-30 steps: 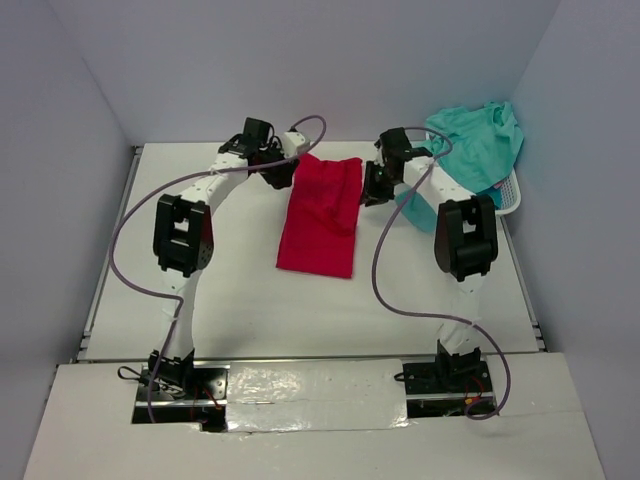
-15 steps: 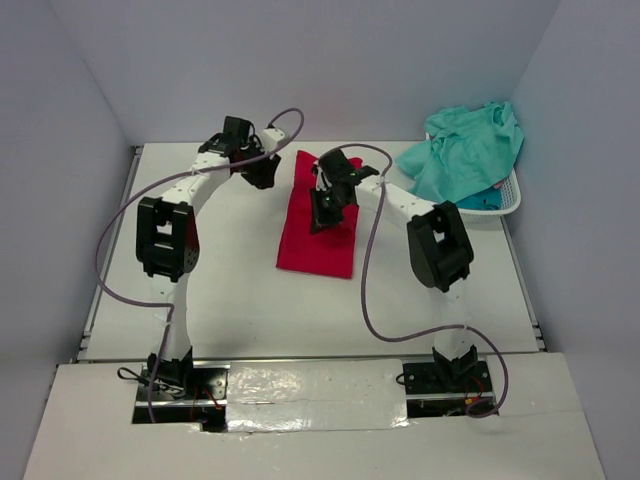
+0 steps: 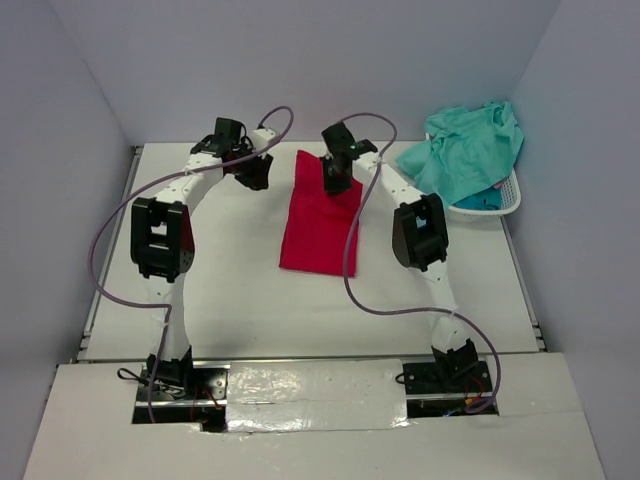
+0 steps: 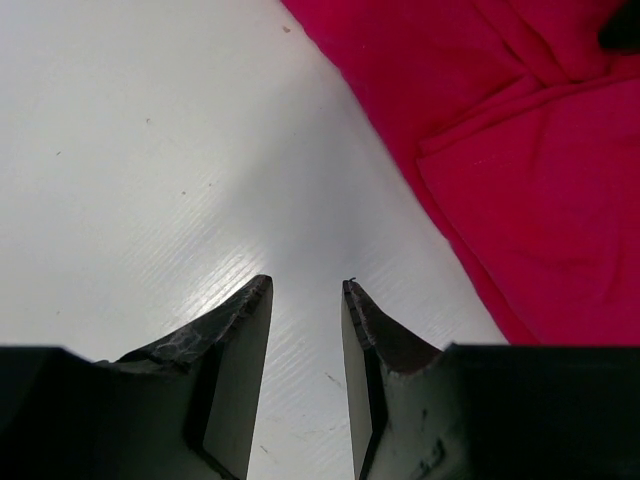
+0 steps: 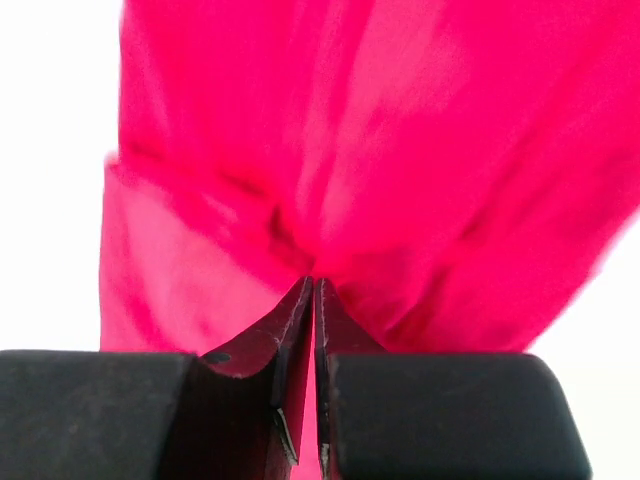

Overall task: Fold and stack the t-shirts
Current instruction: Fold the folded rectangular tshirt in 1/3 of the way

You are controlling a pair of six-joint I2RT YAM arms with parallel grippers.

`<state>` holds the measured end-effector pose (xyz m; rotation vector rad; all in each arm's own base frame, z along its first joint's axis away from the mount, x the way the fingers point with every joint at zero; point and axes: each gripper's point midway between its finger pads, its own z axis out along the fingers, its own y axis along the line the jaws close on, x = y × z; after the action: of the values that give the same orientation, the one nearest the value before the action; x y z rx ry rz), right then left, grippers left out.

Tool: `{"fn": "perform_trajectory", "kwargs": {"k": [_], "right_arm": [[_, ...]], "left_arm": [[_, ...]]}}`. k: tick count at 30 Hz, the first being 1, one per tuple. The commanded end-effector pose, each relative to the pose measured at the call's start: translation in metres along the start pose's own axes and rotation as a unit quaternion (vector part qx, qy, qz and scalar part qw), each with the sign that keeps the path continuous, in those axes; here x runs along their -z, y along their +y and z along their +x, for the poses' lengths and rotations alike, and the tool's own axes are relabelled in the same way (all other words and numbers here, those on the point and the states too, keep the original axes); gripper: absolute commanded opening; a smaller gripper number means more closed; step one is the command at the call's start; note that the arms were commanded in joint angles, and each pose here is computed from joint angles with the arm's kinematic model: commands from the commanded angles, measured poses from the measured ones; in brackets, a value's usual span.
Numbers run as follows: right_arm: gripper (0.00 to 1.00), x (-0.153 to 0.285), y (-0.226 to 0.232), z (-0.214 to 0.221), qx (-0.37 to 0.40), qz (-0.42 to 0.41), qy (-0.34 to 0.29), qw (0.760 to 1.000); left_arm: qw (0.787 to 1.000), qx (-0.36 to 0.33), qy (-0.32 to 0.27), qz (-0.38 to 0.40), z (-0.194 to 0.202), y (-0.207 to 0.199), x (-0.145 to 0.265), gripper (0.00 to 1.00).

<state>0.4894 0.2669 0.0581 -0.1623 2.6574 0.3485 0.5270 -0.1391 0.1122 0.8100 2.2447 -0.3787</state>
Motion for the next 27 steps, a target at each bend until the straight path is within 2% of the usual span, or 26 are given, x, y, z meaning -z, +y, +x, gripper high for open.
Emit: {"fn": "perform_trajectory", "kwargs": {"k": [1,7,8,11,13,14,15,16,17,18,20,21,22,24,25,26,27], "right_arm": [[0.12,0.004,-0.039,-0.035,0.018,0.083,-0.045,0.995],[0.14,0.011,-0.054,-0.085,0.043,0.125,-0.133,0.982],[0.14,0.022,-0.054,-0.101,0.035,0.117,-0.15,0.981],[0.14,0.041,-0.054,-0.108,0.026,0.099,-0.149,0.983],[0.14,0.073,-0.044,-0.106,0.041,0.079,-0.165,0.982],[0.14,0.086,-0.046,-0.083,0.048,0.074,-0.15,0.985],[0.14,0.09,-0.043,-0.072,0.049,0.061,-0.147,0.986],[0.13,0.092,-0.029,-0.065,0.051,0.014,-0.151,0.987],[0.13,0.093,-0.025,-0.036,0.049,-0.009,-0.126,0.991],[0.13,0.093,-0.017,-0.025,0.048,-0.034,-0.116,0.992],[0.12,0.088,0.003,-0.001,0.04,-0.099,-0.08,0.991],[0.12,0.079,0.009,0.01,0.04,-0.114,-0.057,0.991],[0.11,0.076,0.011,0.022,0.025,-0.123,-0.023,0.992],[0.12,0.075,0.006,0.036,-0.001,-0.114,0.004,0.993],[0.26,0.082,-0.002,0.055,-0.033,-0.102,0.016,0.994],[0.37,0.081,0.0,0.049,-0.045,-0.106,0.007,0.993],[0.45,0.091,-0.006,0.076,-0.06,-0.104,0.019,0.993]], "left_arm": [[0.999,-0.005,-0.037,0.003,-0.026,-0.006,0.02,0.46],[0.999,-0.005,-0.032,0.003,-0.023,-0.005,0.021,0.46],[0.999,-0.004,-0.033,0.006,-0.024,-0.005,0.021,0.46],[0.999,-0.019,-0.04,0.018,-0.03,-0.009,0.024,0.46],[0.998,-0.037,-0.039,0.03,-0.032,-0.013,0.029,0.45],[0.997,-0.046,-0.049,0.047,-0.038,-0.018,0.033,0.44],[0.996,-0.053,-0.051,0.059,-0.04,-0.023,0.035,0.44],[0.992,-0.072,-0.056,0.089,-0.042,-0.036,0.04,0.43],[0.989,-0.083,-0.057,0.106,-0.042,-0.044,0.042,0.42],[0.986,-0.098,-0.058,0.126,-0.041,-0.053,0.045,0.42],[0.966,-0.173,-0.046,0.187,-0.025,-0.086,0.055,0.44],[0.949,-0.212,-0.052,0.226,-0.017,-0.105,0.06,0.46],[0.915,-0.299,-0.042,0.269,0.006,-0.128,0.071,0.52],[0.878,-0.38,-0.026,0.292,0.033,-0.142,0.077,0.55],[0.844,-0.438,-0.017,0.309,0.054,-0.157,0.08,0.58],[0.826,-0.471,-0.004,0.309,0.064,-0.163,0.079,0.61],[0.811,-0.512,0.01,0.283,0.066,-0.161,0.083,0.65]]}}
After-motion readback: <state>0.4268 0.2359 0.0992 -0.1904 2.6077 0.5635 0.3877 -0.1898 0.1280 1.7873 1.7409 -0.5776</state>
